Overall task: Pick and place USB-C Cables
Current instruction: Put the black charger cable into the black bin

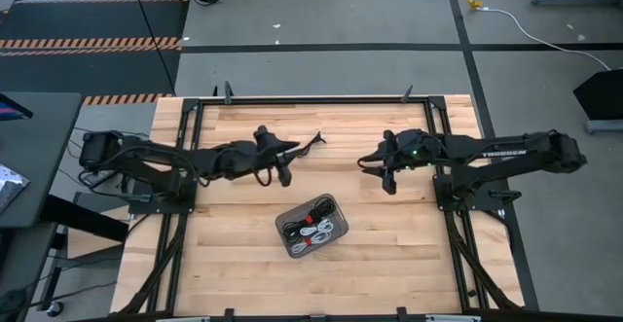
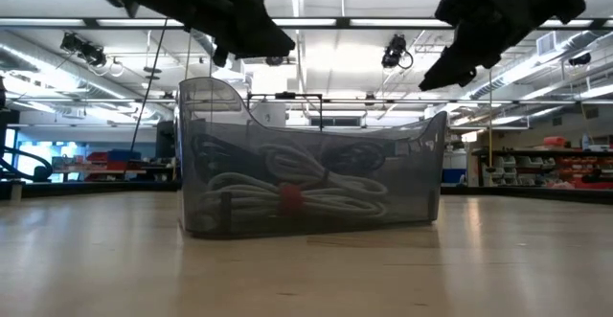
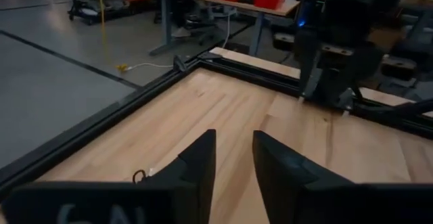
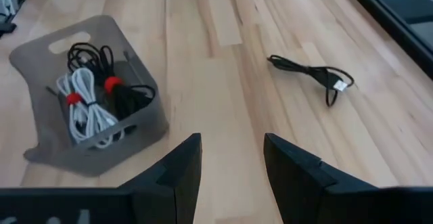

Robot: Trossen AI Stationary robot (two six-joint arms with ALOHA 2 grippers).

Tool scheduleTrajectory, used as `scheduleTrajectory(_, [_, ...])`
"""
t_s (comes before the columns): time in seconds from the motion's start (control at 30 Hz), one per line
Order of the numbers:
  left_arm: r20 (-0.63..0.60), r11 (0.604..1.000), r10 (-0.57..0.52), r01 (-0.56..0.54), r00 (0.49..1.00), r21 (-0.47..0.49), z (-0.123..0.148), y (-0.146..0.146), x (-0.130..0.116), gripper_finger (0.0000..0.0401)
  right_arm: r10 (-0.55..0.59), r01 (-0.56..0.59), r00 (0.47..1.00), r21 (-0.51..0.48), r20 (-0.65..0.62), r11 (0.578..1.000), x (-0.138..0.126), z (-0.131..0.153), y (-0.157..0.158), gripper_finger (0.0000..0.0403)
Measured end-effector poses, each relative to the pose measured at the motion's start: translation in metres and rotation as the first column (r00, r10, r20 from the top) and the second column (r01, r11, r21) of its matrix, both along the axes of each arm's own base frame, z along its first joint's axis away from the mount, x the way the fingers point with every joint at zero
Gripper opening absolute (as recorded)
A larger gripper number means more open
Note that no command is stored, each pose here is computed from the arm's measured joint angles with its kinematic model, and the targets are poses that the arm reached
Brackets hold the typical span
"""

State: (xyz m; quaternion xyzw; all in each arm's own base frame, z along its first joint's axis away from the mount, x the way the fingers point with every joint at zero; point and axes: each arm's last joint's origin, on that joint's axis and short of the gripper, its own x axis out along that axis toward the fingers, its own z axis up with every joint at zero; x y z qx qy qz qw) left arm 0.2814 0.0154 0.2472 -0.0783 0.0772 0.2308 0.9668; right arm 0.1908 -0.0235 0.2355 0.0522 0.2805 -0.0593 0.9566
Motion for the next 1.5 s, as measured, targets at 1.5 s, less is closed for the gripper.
scheduleTrajectory(1.5, [-0.377,0.981,0.178,-0.195,0.909,-0.006,-0.075,0.049,0.039,0.0167,0.048,-0.049,0.992,0.003,0.116,0.999,-0.021,0.022,0.013,0.0166])
